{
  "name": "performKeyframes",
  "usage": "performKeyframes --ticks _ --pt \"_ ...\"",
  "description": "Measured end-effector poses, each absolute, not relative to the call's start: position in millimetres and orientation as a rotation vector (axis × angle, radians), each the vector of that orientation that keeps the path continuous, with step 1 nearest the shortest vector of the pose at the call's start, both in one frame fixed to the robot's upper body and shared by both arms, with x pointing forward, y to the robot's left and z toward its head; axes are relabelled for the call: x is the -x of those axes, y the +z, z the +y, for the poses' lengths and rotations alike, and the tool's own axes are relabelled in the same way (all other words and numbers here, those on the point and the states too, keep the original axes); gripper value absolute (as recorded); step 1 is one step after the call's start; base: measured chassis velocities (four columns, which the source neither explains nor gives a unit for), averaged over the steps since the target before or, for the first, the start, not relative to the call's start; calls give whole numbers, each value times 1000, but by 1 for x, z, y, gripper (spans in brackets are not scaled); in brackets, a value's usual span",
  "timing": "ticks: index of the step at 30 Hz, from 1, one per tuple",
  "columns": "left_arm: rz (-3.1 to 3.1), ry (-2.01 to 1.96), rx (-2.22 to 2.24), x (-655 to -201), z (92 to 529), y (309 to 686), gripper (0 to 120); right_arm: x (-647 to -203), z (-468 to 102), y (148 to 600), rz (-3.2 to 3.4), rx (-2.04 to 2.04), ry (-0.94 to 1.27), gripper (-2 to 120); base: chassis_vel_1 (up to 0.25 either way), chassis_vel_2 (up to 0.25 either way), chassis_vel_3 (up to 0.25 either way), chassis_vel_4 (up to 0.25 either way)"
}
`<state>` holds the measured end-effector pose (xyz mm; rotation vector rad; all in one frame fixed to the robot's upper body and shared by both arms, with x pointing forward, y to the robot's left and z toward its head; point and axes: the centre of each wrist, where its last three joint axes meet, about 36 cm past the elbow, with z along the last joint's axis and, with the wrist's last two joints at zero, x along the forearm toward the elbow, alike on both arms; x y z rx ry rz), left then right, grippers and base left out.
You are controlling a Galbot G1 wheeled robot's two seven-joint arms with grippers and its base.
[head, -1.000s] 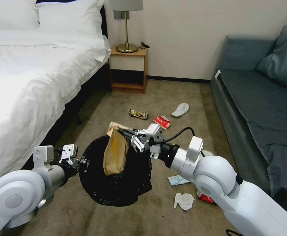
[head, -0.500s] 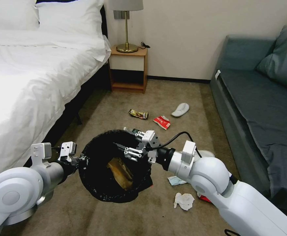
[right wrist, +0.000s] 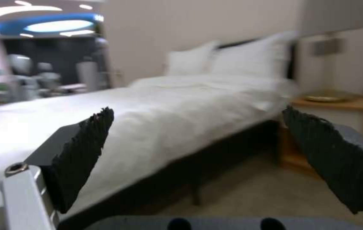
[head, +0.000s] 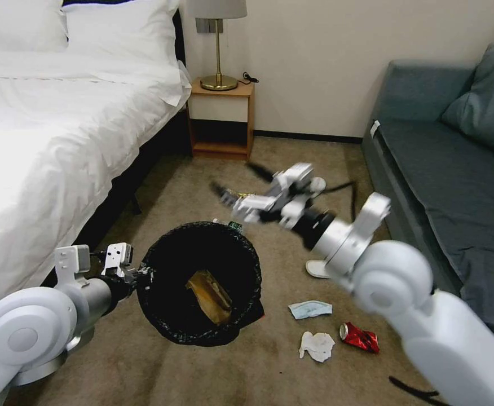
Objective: Pick up the trash bin, then pick up the garbage on the floor and place it into the trash bin.
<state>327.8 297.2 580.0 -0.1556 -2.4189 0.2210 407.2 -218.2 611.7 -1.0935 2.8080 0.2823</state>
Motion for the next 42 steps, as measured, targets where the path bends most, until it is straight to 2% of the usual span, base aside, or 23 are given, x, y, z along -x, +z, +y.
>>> performKeyframes --ticks 6,9,11,12,15,16,18,19,28,30,36,42 --pt "-2448 225 97 -319 310 584 2 -418 -263 597 2946 878 236 100 0 0 0 0" --pt "-2461 241 73 -316 313 586 2 -424 -288 571 3047 770 166 100 0 0 0 0" --pt "-2468 250 74 -315 312 588 2 -427 -308 536 3126 703 66 100 0 0 0 0" --pt "-2468 250 74 -315 312 588 2 -427 -308 536 3126 703 66 100 0 0 0 0" --pt "-2473 252 87 -313 310 590 2 -423 -331 476 3257 623 -17 100 0 0 0 0" --pt "-2473 252 87 -313 310 590 2 -423 -331 476 3257 623 -17 100 0 0 0 0" --pt "-2475 253 94 -312 309 591 2 -412 -344 428 3344 585 -51 100 0 0 0 0" --pt "-2475 253 95 -312 309 591 2 -402 -349 403 3389 582 -49 100 0 0 0 0" --pt "-2474 253 97 -311 308 591 2 -375 -365 329 3542 572 -1 100 0 0 0 0" --pt "-2474 252 103 -311 308 592 2 -365 -367 302 3620 542 90 100 0 0 0 0" --pt "-2473 253 104 -311 308 592 2 -353 -366 272 3704 490 206 100 0 0 0 0" --pt "-2470 254 104 -310 308 592 2 -342 -362 241 3764 460 214 100 0 0 0 0"
